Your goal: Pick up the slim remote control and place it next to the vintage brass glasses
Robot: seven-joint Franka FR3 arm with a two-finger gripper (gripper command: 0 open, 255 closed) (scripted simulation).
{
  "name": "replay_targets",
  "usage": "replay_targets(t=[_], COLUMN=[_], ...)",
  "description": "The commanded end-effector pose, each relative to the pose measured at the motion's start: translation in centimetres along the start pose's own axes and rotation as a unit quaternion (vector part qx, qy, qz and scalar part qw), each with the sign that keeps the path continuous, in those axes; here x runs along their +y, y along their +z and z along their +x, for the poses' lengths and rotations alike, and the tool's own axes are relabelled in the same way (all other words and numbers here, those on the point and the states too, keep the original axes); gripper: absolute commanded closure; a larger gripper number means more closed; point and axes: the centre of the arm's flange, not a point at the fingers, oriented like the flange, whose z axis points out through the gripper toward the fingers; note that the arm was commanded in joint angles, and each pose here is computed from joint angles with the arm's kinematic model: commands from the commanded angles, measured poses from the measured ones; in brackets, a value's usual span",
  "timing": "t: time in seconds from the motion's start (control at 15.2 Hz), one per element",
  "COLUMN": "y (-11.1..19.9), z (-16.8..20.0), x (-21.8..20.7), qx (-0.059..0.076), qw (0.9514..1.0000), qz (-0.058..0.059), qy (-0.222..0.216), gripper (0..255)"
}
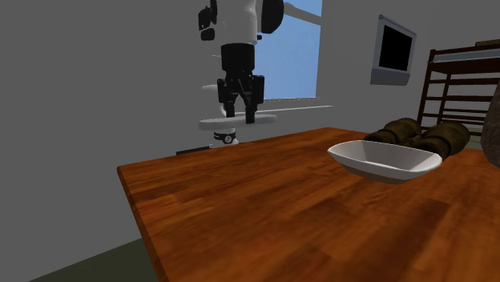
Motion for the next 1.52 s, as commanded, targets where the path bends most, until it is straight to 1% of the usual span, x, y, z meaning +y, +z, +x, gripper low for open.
replay_targets(t=[0.0, 0.53, 0.59, 1.45], y=[-1.0, -5.3, -5.3, -5.3], z=[0.0, -0.1, -0.1, -17.2], x=[0.0, 0.0, 0.0, -0.9], qx=[0.0, 0.0, 0.0, 0.0], qw=[1.0, 1.0, 1.0, 1.0], qz=[0.0, 0.0, 0.0, 0.0], qy=[0.0, 0.0, 0.0, 0.0], gripper=[255, 255, 255, 255])
